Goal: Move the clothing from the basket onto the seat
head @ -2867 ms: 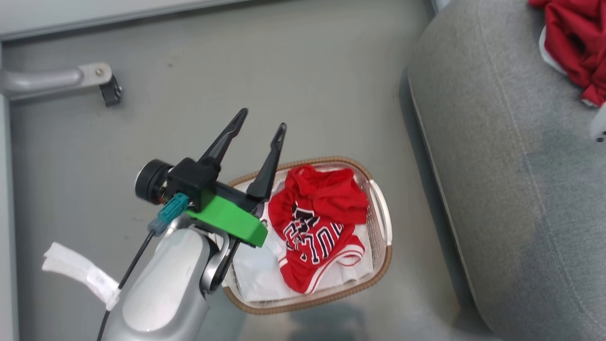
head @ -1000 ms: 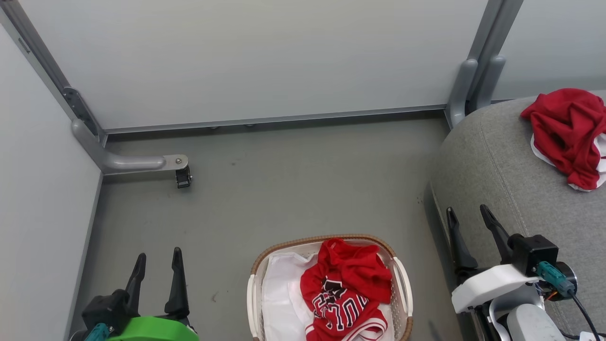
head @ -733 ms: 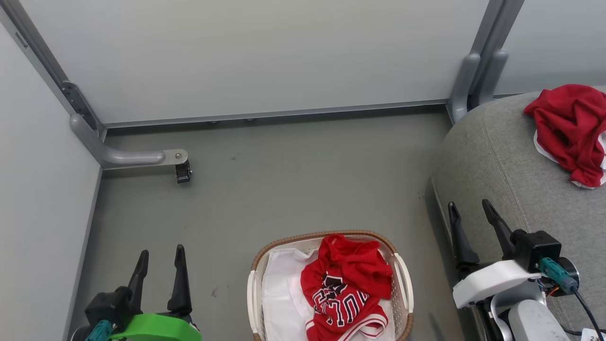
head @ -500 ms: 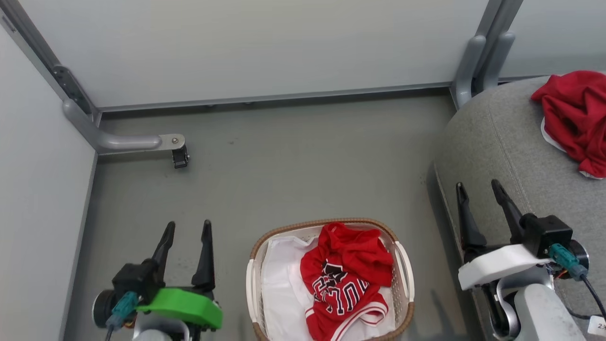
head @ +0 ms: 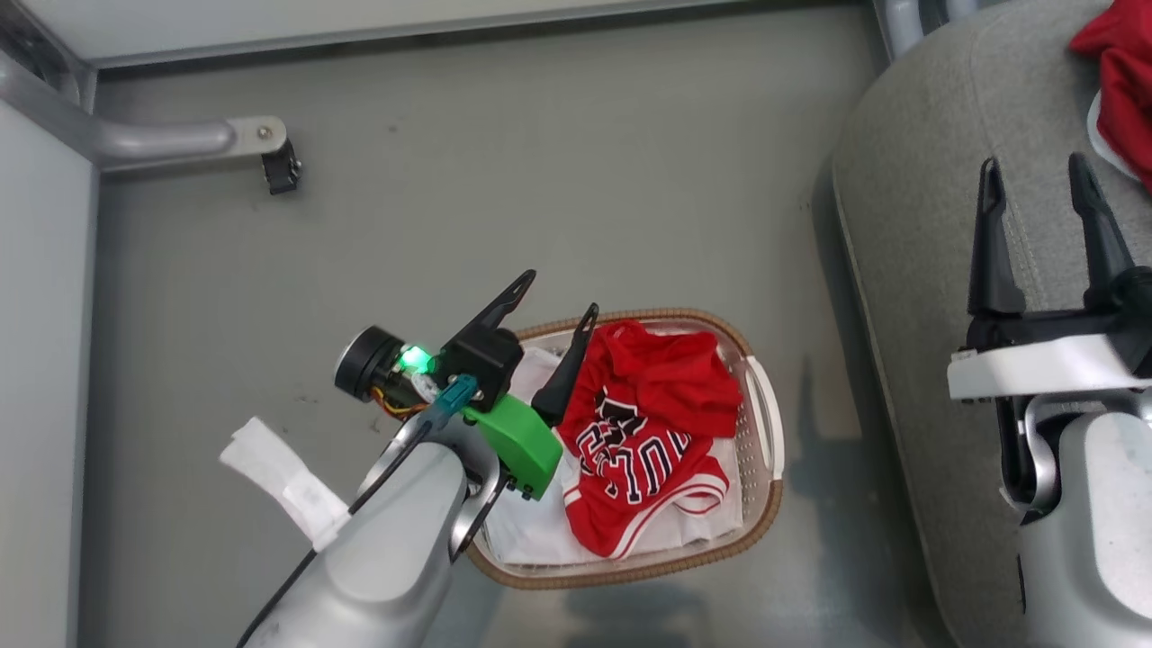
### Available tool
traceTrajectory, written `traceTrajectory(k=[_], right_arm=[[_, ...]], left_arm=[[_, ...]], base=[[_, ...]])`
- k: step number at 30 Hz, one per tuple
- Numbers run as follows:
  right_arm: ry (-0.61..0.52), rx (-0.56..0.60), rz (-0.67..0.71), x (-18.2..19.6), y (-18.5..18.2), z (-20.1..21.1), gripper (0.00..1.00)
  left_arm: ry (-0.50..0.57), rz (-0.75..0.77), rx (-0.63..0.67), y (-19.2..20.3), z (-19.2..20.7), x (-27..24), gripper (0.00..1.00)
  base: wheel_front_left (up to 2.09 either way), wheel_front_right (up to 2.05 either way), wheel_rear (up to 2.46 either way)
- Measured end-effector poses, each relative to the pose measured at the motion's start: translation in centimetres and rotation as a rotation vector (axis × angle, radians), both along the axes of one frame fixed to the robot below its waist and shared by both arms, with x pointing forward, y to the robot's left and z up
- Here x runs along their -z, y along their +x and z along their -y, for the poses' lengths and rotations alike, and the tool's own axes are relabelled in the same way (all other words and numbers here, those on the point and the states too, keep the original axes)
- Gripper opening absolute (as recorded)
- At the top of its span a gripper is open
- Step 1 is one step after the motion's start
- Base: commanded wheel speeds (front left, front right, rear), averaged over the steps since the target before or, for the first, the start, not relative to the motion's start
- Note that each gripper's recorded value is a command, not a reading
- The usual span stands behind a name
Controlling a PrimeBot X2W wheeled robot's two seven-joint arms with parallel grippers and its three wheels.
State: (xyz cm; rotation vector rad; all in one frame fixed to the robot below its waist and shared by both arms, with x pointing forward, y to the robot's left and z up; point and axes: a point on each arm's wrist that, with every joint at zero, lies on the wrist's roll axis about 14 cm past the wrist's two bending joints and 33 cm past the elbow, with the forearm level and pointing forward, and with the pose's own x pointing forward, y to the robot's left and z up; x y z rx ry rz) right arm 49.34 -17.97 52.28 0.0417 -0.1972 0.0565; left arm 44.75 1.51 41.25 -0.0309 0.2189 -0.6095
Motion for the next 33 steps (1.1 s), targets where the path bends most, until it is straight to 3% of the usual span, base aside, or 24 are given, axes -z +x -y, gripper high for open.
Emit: traceTrajectory(k=[6, 16, 33], right_arm=[[0.006, 0.035, 0.043, 0.4, 2.7, 1.4, 1.0], [-0.009, 0.089, 0.036, 3.4, 4.3, 3.9, 1.0], [-0.105, 0.136, -0.088, 9.6, 4.0, 6.6, 1.0]], left_arm=[[0.149, -0.139, 0.201, -0.5, 3.1, 7.4, 1.0], [0.294, -0.303, 0.443, -1.9, 6.1, 16.8, 1.0], [0.269, -0.475, 0.527, -2.2, 10.0, 25.9, 1.0]], base=[[0.0, 0.0, 0.0], [0.0, 0.0, 0.0], [0.0, 0.0, 0.0]])
